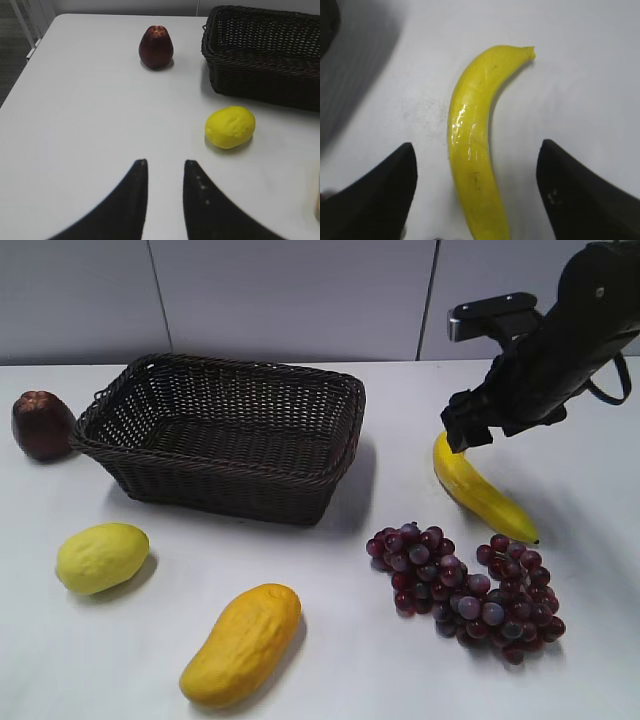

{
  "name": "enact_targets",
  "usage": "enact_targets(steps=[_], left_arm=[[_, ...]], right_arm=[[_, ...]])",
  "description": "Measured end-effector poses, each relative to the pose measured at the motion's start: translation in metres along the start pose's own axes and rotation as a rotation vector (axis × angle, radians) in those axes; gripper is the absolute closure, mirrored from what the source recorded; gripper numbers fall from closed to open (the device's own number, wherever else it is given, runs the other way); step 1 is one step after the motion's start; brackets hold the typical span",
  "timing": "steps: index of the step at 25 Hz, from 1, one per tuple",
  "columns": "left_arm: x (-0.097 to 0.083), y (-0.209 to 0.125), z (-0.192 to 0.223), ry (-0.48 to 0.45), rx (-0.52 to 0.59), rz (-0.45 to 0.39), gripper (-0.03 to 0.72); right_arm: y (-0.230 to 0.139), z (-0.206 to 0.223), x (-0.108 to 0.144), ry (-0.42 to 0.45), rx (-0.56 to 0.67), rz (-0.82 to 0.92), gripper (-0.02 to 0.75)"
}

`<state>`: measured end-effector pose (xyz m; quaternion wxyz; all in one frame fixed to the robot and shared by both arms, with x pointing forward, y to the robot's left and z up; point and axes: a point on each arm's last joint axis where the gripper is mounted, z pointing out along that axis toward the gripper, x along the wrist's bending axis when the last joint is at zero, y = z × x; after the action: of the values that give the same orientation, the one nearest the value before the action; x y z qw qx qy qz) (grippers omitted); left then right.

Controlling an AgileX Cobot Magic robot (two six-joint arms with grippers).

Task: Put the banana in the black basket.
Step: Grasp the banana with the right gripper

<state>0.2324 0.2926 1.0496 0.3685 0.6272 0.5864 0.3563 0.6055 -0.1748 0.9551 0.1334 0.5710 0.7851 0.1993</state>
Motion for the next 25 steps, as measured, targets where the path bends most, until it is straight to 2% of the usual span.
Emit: enact_targets(steps=[5, 15, 18, 23, 25], left_arm=[[0.000, 0.000, 0.000, 0.000, 0.000, 0.000, 0.449], [0.000, 0.000, 0.000, 0.000, 0.000, 0.000, 0.449], [0.000, 0.000, 0.000, 0.000, 0.000, 0.000, 0.449], [0.000, 0.000, 0.000, 0.000, 0.000, 0.000, 0.449], [0.000, 0.000, 0.000, 0.000, 0.000, 0.000, 0.449]], right_arm=[[-0.006, 0.036, -0.001, -0.001, 0.080, 0.001, 0.146], [-0.003, 0.072, -0.001, -0.001, 0.110, 0.001, 0.158], [-0.006, 0.079, -0.001, -0.001, 0.128, 0.001, 0.209], [-0.006, 0.078, 0.000, 0.000, 0.131, 0.001, 0.387], [-0.004, 0.077, 0.000, 0.000, 0.144, 0.000, 0.386]])
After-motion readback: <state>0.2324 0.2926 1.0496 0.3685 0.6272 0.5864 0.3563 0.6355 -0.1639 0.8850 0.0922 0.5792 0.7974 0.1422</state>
